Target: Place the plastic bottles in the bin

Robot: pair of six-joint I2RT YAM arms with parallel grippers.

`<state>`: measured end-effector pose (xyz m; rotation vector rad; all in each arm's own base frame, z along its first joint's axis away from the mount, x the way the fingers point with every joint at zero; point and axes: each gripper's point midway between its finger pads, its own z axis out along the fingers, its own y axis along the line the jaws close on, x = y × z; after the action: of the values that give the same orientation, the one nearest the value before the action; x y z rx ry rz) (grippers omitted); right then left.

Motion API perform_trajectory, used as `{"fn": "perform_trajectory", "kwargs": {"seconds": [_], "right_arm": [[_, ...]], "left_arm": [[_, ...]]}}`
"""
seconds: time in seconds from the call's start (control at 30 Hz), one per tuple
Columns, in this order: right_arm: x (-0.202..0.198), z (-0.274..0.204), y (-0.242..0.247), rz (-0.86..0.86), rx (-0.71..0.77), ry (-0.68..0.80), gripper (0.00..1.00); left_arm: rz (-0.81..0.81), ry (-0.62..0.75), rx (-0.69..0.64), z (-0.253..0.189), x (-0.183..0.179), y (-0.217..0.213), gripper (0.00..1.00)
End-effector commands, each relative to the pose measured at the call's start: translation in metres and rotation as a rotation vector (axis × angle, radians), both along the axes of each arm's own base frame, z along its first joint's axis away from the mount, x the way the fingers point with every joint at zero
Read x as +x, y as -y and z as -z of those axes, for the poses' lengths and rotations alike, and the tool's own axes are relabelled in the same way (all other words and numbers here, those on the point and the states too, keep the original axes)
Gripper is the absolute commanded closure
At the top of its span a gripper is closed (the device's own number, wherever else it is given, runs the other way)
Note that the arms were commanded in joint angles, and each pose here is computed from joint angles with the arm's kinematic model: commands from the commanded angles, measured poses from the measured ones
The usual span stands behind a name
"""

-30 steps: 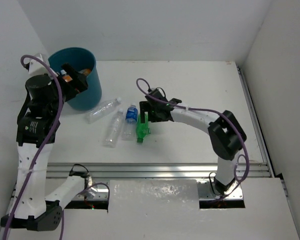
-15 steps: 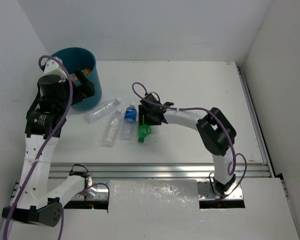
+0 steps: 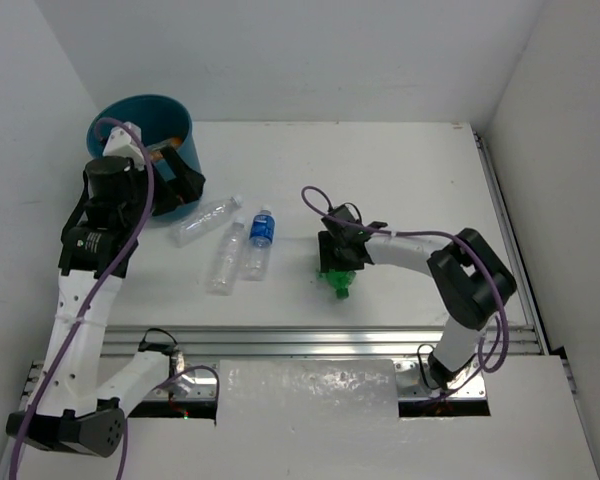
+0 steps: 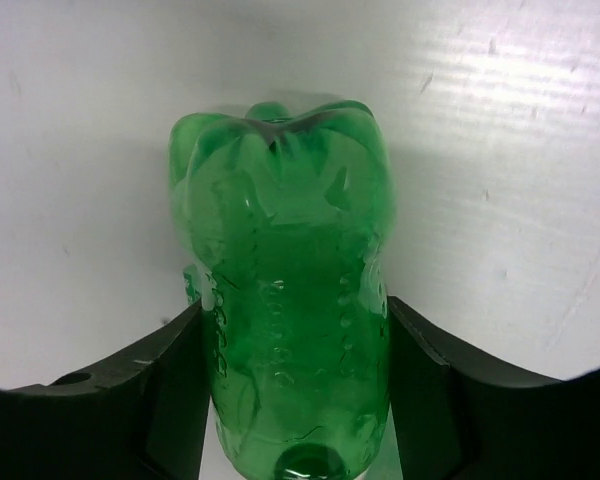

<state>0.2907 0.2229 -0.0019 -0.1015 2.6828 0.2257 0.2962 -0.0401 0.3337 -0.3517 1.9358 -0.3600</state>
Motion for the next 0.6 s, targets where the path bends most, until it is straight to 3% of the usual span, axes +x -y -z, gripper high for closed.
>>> {"fn": "perform_trajectory", "kwargs": {"seconds": [0.0, 0.13, 0.33, 0.57], "right_arm": [[0.009, -0.05, -0.023, -0.168, 0.119, 0.164, 0.72], [0.002, -0.1, -0.026, -0.272, 0.208, 0.305, 0.8], [-0.013, -0.173, -0.022, -0.39, 0.312, 0.482, 0.81], [-0.055, -0.241, -0.031, -0.609, 0.494, 0.683, 0.81]], "left_arm": [[0.207, 0.059, -0.111, -0.007, -0.001, 0.044, 0.0], [0.353, 0.042, -0.217, 0.009, -0.005, 0.085, 0.0], [0.6, 0.072, -0.305, 0.017, -0.024, 0.157, 0.0], [0.898, 0.191, -0.377, -0.008, -0.058, 0.234, 0.0]]}}
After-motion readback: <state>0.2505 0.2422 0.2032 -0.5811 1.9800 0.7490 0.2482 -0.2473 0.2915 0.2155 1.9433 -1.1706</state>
